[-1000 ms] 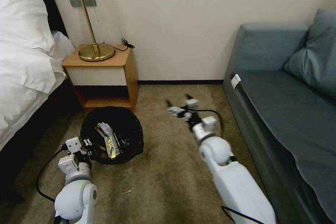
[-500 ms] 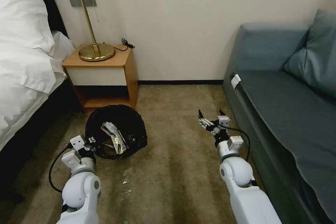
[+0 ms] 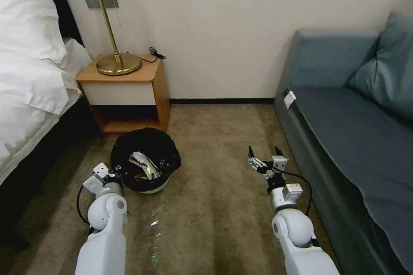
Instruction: Pick up the trash bin, then pick up the garbage on the floor and place it into the trash bin.
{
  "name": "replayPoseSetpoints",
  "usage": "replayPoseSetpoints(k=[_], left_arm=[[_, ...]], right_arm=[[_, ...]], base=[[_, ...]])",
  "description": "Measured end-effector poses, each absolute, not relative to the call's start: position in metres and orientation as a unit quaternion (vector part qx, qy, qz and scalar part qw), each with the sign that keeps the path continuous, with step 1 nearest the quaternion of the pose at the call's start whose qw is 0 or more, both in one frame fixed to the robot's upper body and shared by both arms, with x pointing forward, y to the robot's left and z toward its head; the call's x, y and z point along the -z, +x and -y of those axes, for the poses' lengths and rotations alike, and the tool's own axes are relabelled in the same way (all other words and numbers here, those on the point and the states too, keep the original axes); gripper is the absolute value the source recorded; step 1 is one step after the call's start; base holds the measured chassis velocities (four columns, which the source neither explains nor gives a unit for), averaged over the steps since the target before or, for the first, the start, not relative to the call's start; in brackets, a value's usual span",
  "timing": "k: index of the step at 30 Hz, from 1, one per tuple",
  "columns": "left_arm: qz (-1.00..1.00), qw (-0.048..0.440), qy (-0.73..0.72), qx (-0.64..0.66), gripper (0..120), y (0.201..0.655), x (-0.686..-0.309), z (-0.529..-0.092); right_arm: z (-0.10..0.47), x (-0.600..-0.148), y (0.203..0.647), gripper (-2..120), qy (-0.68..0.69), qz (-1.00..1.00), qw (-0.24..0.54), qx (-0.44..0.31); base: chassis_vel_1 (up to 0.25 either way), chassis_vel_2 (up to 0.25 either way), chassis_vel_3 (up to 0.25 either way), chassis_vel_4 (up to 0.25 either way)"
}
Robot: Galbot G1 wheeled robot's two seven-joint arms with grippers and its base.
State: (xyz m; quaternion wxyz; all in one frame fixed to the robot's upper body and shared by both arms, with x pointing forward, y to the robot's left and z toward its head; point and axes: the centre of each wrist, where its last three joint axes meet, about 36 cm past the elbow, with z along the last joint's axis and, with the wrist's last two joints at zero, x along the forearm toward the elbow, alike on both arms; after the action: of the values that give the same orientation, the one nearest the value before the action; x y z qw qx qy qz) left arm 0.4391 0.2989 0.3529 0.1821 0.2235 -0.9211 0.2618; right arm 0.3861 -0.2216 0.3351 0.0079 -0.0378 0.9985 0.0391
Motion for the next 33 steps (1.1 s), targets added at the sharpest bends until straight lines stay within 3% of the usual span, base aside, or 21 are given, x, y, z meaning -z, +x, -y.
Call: replayPoseSetpoints(k=[10,15,19,21,25,26,33], left_arm=[[0.916,0.183,0.232,-0.272,7,0.446,-0.343,-0.306],[0.917,0.179,0.232,-0.272,28,0.447,-0.347,-0.307],[0.918,0.175,0.230,-0.271,38,0.446,-0.351,-0.306],[0.920,0.170,0.227,-0.270,49,0.444,-0.356,-0.305],[0.923,0.165,0.224,-0.267,59,0.442,-0.362,-0.303],[0.927,0.156,0.220,-0.262,68,0.437,-0.372,-0.302],[0.947,0.108,0.201,-0.227,91,0.416,-0.411,-0.293]], right_arm=[[0.218,-0.324,0.377,100,-0.042,-0.999,0.001,-0.035],[0.220,-0.322,0.376,100,-0.044,-0.999,0.000,-0.032],[0.221,-0.321,0.374,100,-0.048,-0.998,-0.002,-0.031],[0.222,-0.319,0.373,100,-0.054,-0.998,-0.006,-0.031],[0.221,-0.315,0.372,100,-0.054,-0.998,-0.009,-0.032],[0.221,-0.313,0.372,100,-0.054,-0.998,-0.010,-0.032],[0.219,-0.308,0.374,100,-0.055,-0.998,-0.014,-0.033]], base=[[0.000,0.000,0.000,0.000],[0.000,0.000,0.000,0.000],[0.000,0.000,0.000,0.000],[0.000,0.000,0.000,0.000],[0.000,0.000,0.000,0.000],[0.000,0.000,0.000,0.000],[0.000,0.000,0.000,0.000]])
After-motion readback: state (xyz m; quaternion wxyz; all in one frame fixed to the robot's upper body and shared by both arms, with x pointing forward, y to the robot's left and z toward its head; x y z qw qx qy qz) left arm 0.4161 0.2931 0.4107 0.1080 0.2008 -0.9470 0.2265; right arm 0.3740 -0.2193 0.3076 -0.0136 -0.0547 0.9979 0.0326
